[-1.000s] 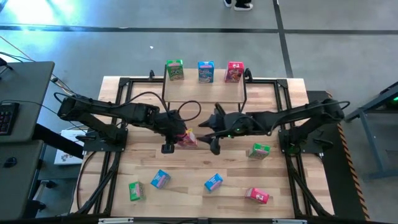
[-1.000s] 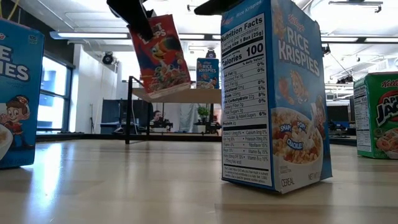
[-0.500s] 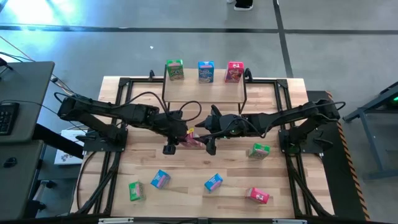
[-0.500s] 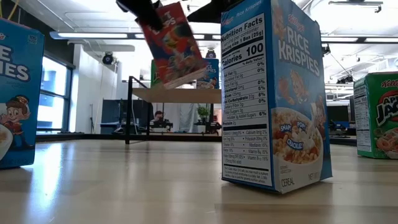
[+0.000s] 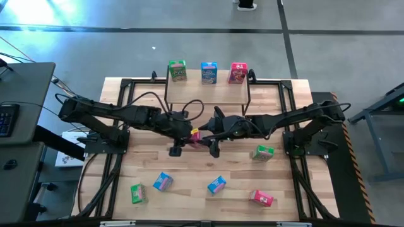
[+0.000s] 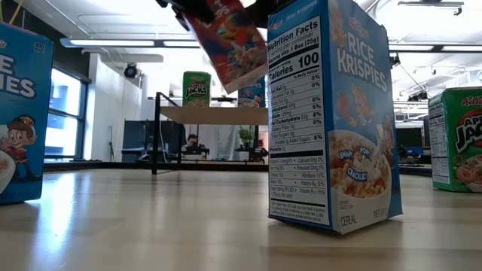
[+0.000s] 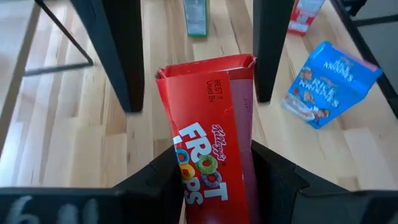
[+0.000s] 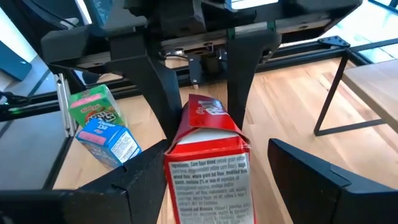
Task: Stack cereal on shelf
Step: Put the left red cereal box on the shelf
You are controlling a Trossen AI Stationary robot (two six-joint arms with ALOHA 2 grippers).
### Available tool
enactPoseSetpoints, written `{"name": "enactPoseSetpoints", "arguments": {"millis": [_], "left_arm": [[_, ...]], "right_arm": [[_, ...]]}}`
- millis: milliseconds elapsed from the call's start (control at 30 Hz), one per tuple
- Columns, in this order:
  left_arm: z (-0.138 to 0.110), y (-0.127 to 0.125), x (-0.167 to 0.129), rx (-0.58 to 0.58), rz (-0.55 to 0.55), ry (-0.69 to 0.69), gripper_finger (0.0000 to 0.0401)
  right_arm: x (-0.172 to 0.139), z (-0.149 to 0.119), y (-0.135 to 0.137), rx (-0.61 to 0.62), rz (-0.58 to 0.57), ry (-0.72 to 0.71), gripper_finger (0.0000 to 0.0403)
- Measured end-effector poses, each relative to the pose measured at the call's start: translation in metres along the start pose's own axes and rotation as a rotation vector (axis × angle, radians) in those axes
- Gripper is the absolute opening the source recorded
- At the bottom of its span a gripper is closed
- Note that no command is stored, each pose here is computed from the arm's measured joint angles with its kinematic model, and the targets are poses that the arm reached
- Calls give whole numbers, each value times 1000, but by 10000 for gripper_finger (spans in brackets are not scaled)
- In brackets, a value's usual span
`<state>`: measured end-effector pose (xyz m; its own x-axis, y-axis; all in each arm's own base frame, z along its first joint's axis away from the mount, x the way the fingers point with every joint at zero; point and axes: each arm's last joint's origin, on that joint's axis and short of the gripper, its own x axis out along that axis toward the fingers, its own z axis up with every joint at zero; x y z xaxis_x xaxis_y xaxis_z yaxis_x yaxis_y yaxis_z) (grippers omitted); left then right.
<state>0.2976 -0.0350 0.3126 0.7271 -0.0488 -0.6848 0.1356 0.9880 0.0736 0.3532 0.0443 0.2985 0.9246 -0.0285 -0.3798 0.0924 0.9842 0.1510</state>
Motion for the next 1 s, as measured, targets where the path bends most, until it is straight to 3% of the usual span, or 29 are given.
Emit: {"name": "enactPoseSetpoints", "arguments": {"millis": [167, 500, 1000], "left_arm": [[1, 0, 0, -4, 3, -10, 142], [2, 0, 0, -47, 2, -18, 142], [2, 1, 0, -103, -3, -19, 143]], "right_arm": [[0, 0, -2, 27, 6, 8, 246], [0, 0, -1, 38, 37, 16, 171], [0, -1, -1, 46, 44, 18, 161]]}}
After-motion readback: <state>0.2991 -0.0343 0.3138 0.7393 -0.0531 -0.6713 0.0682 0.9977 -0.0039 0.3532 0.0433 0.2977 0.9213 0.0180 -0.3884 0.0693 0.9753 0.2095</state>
